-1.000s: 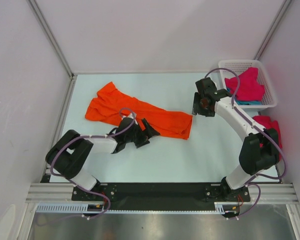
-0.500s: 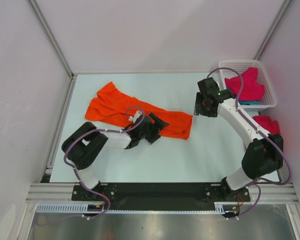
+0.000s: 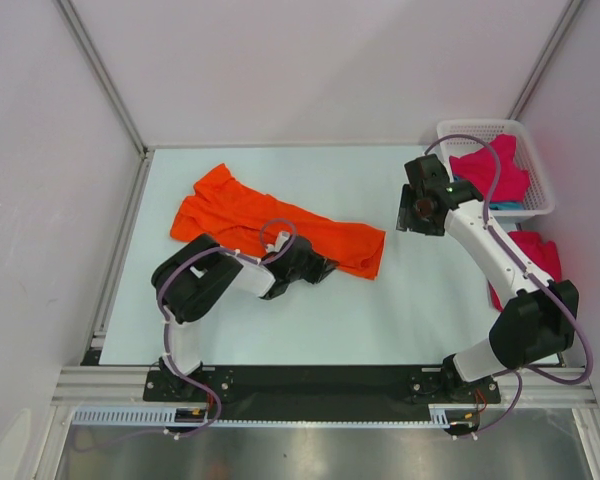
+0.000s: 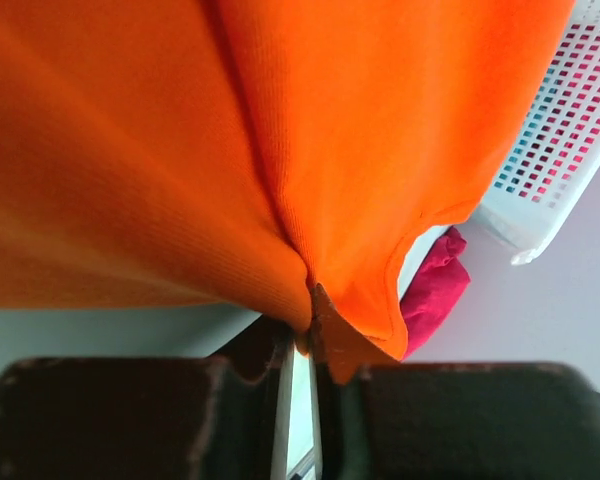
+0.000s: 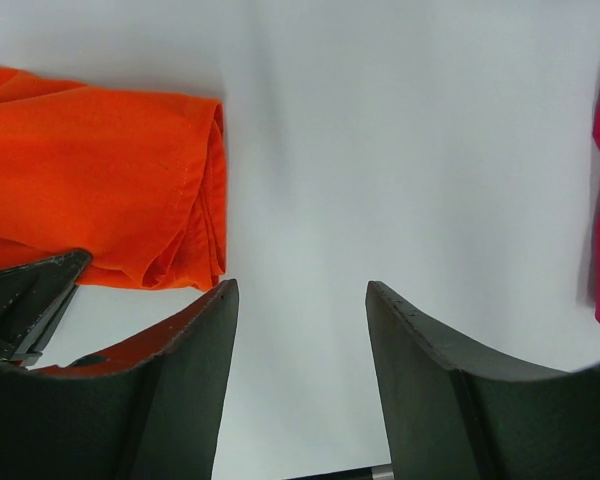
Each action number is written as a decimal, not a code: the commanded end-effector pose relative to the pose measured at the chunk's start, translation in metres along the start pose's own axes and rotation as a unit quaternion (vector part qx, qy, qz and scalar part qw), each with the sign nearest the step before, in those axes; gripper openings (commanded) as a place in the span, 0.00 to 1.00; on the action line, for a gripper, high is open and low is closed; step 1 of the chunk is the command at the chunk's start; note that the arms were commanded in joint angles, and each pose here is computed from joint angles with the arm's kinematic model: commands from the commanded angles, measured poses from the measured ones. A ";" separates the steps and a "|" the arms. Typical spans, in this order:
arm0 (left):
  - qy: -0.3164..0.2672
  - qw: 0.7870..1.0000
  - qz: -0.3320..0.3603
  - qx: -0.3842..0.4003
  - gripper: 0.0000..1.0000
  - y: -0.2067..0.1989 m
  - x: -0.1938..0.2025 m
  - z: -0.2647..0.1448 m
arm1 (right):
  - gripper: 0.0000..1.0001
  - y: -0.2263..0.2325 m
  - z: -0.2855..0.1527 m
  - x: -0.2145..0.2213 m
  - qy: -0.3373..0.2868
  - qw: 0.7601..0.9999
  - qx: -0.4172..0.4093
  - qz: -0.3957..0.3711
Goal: Fold and stack the t-shirts
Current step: Rotate the tshirt 90 degrees
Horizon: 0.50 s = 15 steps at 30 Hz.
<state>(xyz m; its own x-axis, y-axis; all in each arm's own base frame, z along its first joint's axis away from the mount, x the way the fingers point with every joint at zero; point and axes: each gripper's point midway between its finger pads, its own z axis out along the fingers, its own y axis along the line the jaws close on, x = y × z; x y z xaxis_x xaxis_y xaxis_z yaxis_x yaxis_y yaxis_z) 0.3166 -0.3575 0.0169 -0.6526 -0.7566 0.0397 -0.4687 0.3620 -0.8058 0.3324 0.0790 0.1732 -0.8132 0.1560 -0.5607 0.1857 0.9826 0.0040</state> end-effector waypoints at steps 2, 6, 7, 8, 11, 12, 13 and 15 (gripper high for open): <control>0.009 1.000 0.004 -0.017 0.05 0.012 0.006 -0.001 | 0.59 0.001 -0.017 -0.014 -0.024 1.000 -0.011 0.001; 0.040 0.999 0.034 0.001 0.00 0.000 0.017 -0.017 | 0.59 0.000 -0.019 -0.016 -0.028 1.000 -0.013 0.002; 0.043 0.998 0.041 -0.003 0.00 0.005 0.017 -0.024 | 0.59 0.001 -0.019 -0.016 -0.028 0.999 -0.015 0.002; 0.045 0.998 0.047 -0.004 0.00 0.006 0.017 -0.030 | 0.59 0.002 -0.019 -0.016 -0.028 0.999 -0.018 0.003; 0.053 0.996 0.067 -0.008 0.00 0.019 0.019 -0.056 | 0.59 0.008 -0.020 -0.020 -0.032 0.999 -0.031 0.003; 0.064 0.995 0.075 -0.005 0.00 0.022 0.022 -0.064 | 0.59 0.010 -0.021 -0.022 -0.035 0.999 -0.034 0.004; 0.070 0.994 0.078 -0.009 0.00 0.034 0.024 -0.080 | 0.59 0.012 -0.021 -0.023 -0.035 0.999 -0.037 0.002; 0.078 0.994 0.082 -0.012 0.00 0.048 0.028 -0.099 | 0.59 0.017 -0.020 -0.025 -0.033 0.999 -0.043 -0.003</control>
<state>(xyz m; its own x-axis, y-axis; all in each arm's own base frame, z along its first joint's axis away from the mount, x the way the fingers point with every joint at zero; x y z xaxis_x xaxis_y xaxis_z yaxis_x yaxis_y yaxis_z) 0.2566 -0.3224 0.0269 -0.7442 -0.6678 0.0165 -0.4220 0.4509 -0.7865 0.3328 0.0834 0.1765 -0.8145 0.1569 -0.5585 0.1729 0.9846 0.0245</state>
